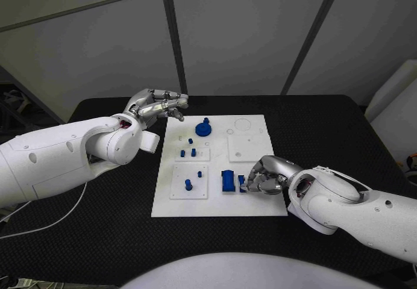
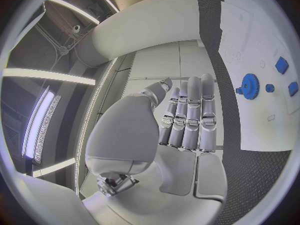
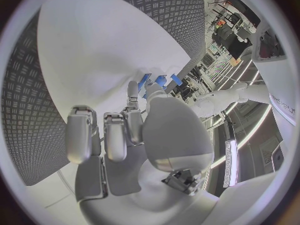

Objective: Assemble the parts on the task board

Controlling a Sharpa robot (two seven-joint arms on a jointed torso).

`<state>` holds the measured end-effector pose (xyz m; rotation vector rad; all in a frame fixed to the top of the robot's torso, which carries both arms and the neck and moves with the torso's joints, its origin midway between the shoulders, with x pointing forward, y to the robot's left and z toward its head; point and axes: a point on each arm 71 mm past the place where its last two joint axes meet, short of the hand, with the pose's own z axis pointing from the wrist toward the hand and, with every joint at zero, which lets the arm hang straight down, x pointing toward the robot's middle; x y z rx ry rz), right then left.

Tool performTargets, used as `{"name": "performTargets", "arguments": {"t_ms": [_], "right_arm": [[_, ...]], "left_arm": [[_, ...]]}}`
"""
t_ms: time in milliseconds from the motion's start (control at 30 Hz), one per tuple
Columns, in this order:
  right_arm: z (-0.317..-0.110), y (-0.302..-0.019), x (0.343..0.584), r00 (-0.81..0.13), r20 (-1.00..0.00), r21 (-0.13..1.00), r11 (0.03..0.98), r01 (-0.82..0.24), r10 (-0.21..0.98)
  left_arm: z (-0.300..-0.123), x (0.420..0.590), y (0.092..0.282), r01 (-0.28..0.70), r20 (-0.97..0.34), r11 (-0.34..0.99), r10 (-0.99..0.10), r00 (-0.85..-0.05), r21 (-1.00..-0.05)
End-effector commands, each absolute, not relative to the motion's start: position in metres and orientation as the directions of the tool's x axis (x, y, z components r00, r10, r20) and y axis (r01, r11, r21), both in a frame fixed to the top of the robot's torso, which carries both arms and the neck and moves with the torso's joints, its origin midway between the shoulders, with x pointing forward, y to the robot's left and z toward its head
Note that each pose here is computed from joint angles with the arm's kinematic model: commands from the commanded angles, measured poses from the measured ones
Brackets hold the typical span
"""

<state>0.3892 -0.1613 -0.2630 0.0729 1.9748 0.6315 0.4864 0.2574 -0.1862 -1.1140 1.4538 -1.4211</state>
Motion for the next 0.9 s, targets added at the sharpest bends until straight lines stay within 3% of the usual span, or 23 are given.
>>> {"name": "performTargets", "arguments": {"t_ms": [33,267,467,633,900], "right_arm": [[-0.263,-0.160,0.390,-0.479,-0.822,0.456,0.859,-0.231,0.308],[-0.259,-0.161,0.390,-0.447,-0.827,0.481,0.841,-0.248,0.341],[-0.249,-0.167,0.387,-0.433,-0.770,0.610,0.739,-0.285,0.468],[-0.246,-0.182,0.397,-0.465,-0.609,0.781,0.587,-0.211,0.643],[-0.250,-0.222,0.456,-0.369,-0.304,0.947,0.322,-0.015,0.878]], "left_arm": [[-0.185,0.486,0.256,-0.055,0.040,-0.025,-0.952,-0.304,-0.998],[-0.185,0.487,0.256,-0.052,0.040,-0.025,-0.952,-0.302,-0.998],[-0.183,0.487,0.258,-0.019,0.035,-0.031,-0.957,-0.289,-0.999],[-0.183,0.490,0.260,-0.007,0.049,-0.049,-0.962,-0.270,-0.999],[-0.186,0.502,0.267,0.003,0.092,-0.095,-0.975,-0.202,-0.995]]}}
